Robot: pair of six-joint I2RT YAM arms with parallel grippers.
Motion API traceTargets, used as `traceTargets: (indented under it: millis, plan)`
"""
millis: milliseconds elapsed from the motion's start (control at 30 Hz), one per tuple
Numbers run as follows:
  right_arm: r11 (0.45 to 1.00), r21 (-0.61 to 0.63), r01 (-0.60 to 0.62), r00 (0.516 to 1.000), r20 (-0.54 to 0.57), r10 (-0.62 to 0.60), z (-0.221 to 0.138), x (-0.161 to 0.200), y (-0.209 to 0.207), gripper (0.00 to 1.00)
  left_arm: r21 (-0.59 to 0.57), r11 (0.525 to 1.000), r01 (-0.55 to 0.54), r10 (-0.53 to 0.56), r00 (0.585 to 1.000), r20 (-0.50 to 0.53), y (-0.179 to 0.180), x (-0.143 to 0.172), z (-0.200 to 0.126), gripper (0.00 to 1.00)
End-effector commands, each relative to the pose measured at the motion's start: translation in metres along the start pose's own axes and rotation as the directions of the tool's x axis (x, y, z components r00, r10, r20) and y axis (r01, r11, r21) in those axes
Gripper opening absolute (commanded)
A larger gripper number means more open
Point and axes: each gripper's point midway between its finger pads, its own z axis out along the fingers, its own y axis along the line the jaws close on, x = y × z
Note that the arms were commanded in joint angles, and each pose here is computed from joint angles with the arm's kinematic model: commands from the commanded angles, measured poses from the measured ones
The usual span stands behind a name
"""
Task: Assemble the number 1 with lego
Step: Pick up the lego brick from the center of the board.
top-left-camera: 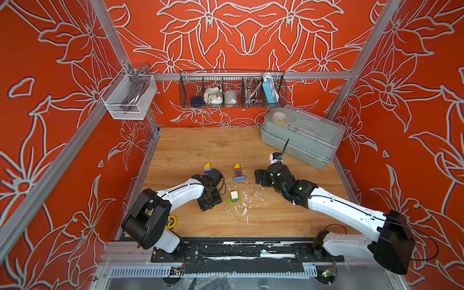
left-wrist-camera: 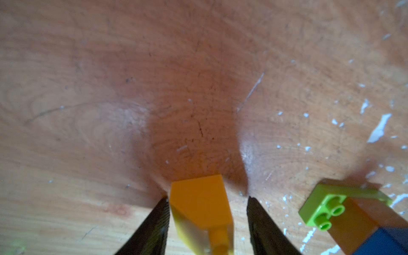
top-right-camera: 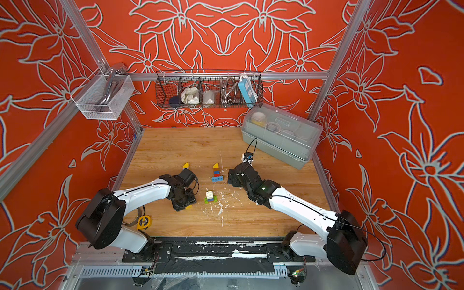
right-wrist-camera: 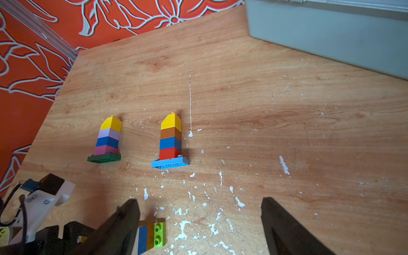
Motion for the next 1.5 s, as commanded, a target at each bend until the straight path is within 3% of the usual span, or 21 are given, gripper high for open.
traceTargets:
  millis: [0, 600, 933, 1067, 1467]
  plan:
    - [1.000, -0.006, -0.001, 1.000, 0.011, 0.001, 0.001, -0.006, 0.003, 0.91, 0.009, 1.000, -0.018, 0.018, 1.000, 0.010, 0.004, -0.004, 0.000, 0.56]
    - [1.000, -0.009, 0.001, 1.000, 0.000, -0.001, 0.003, -0.004, 0.004, 0.91, 0.044, 0.997, -0.061, 0.063, 0.997, -0.041, 0.006, 0.000, 0.008, 0.49]
    - [1.000, -0.009, -0.001, 1.000, 0.003, 0.001, 0.002, -0.005, 0.005, 0.91, -0.012, 0.995, -0.101, 0.100, 0.994, -0.049, 0.015, 0.000, 0.005, 0.36]
    - [1.000, -0.008, 0.000, 1.000, 0.004, 0.000, 0.001, -0.005, 0.004, 0.91, -0.030, 0.992, -0.121, 0.119, 0.992, -0.052, 0.017, 0.000, 0.000, 0.27]
    - [1.000, -0.003, -0.001, 1.000, 0.014, 0.001, -0.002, -0.007, 0.002, 0.91, -0.114, 0.981, -0.159, 0.155, 0.987, -0.042, 0.025, -0.003, -0.035, 0.22]
